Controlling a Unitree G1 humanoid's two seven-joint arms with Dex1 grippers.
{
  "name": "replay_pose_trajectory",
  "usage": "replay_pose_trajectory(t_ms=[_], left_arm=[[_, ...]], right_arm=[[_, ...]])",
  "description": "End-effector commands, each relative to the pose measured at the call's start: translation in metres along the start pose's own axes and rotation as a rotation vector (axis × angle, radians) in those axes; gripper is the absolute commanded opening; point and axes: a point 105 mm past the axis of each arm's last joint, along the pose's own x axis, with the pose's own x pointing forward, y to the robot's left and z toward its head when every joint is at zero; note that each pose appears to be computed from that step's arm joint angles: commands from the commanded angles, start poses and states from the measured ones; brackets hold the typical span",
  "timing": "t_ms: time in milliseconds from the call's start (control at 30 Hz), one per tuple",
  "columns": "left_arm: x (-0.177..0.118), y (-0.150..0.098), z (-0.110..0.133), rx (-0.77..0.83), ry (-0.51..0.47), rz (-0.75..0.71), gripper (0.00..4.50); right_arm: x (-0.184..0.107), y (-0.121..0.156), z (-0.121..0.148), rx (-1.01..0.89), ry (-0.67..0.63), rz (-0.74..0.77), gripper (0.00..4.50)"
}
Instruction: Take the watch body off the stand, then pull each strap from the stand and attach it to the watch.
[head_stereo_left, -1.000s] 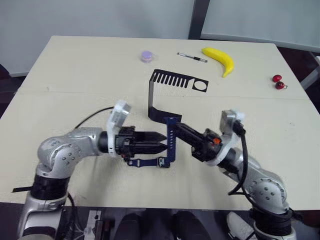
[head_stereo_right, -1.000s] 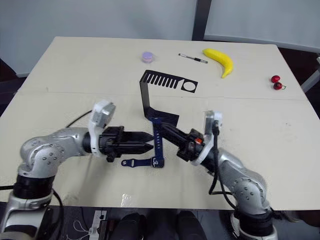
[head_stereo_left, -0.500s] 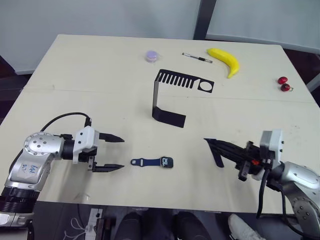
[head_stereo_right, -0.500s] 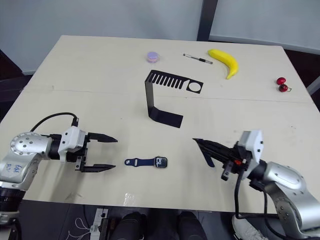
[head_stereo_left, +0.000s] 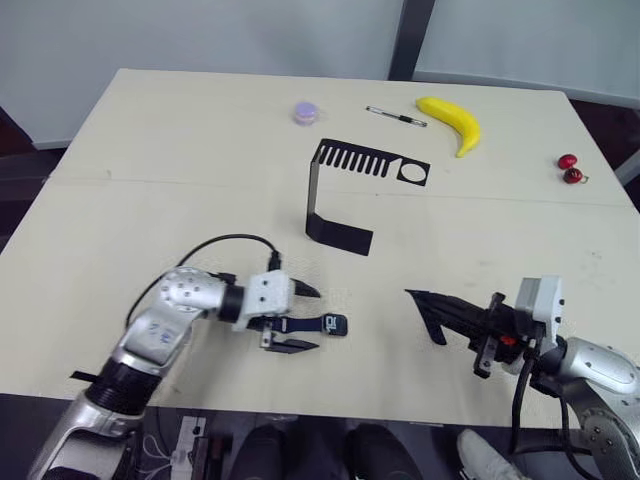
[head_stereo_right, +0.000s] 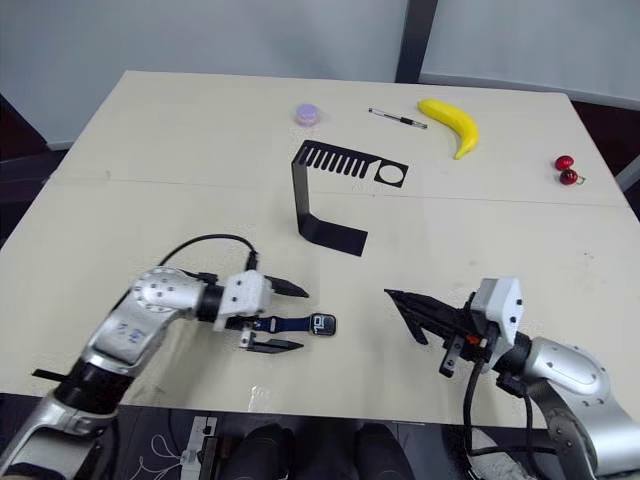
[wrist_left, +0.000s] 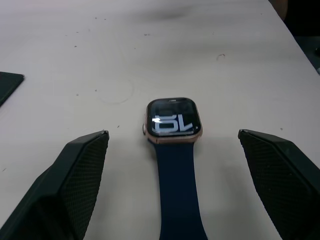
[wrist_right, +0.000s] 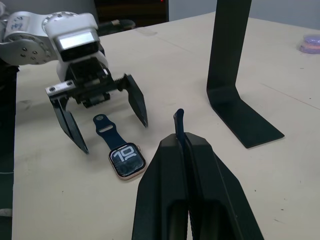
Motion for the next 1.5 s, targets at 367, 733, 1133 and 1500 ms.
replay_pose_trajectory(t_ms=[367, 733, 1133, 1500], left_arm=[[0.013, -0.001, -0.003, -0.057, 0.027, 0.025, 4.47], [0.022, -0.006, -0.005, -0.045, 0.058, -0.02, 4.47], [0.03, -0.008, -0.023, -0.094, 0.11, -0.03, 3.95], [0.029, -0.009, -0.029, -0.154, 0.106, -0.027, 1.59]], right_arm=[[0.007, 0.007, 0.009, 0.001, -0.023, 0.012, 0.0], [0.011, 0.008, 0.009, 0.007, -0.029, 0.015, 0.0], [0.014, 0.009, 0.009, 0.003, -0.029, 0.023, 0.0], [0.014, 0.008, 0.01, -0.01, -0.036, 0.008, 0.0]])
